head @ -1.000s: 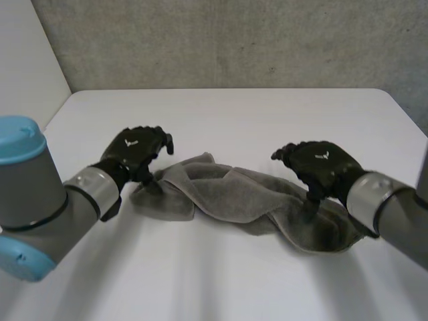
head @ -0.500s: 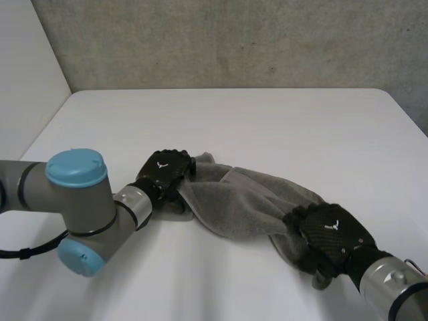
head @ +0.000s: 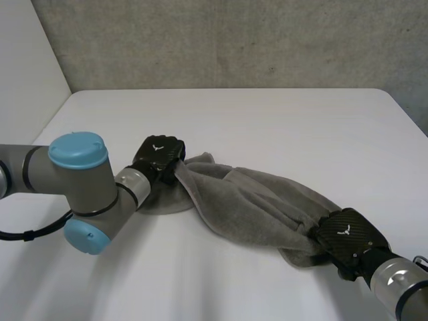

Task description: Fold the towel.

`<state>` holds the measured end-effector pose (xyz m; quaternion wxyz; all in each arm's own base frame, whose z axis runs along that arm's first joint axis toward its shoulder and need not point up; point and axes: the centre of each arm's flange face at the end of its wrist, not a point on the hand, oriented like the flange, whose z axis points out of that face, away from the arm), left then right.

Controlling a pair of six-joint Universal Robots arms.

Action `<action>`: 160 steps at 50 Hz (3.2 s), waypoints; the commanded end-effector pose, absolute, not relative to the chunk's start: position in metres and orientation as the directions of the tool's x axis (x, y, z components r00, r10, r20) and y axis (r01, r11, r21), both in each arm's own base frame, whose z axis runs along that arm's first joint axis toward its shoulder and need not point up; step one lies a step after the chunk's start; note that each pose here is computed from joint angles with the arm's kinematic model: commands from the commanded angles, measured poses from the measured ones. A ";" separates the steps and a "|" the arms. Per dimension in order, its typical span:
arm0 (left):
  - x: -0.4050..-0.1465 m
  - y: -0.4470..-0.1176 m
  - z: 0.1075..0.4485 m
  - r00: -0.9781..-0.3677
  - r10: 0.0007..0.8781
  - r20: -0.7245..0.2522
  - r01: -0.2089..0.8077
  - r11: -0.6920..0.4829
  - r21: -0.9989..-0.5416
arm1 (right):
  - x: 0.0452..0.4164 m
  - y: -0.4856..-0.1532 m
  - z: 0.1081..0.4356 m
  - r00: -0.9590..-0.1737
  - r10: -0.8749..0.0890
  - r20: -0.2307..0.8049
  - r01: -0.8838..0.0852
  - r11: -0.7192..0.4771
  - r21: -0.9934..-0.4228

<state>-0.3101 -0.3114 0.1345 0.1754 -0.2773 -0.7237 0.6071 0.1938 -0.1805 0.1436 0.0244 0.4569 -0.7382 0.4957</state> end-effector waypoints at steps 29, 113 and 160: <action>-0.275 -0.395 0.412 -0.902 0.368 -0.228 -0.045 -0.603 -0.796 | 0.257 -0.353 0.437 -0.879 -0.132 0.458 -0.256 -0.679 -0.688; -0.249 -0.293 0.125 -0.876 0.435 -0.208 0.312 0.183 -0.932 | 0.236 -0.266 0.172 -0.719 -0.626 0.300 -0.472 0.123 -0.873; -0.251 -0.400 0.348 -0.886 0.388 -0.253 0.110 -0.355 -0.928 | 0.254 -0.385 0.383 -0.819 -0.123 0.560 -0.499 -0.328 -0.802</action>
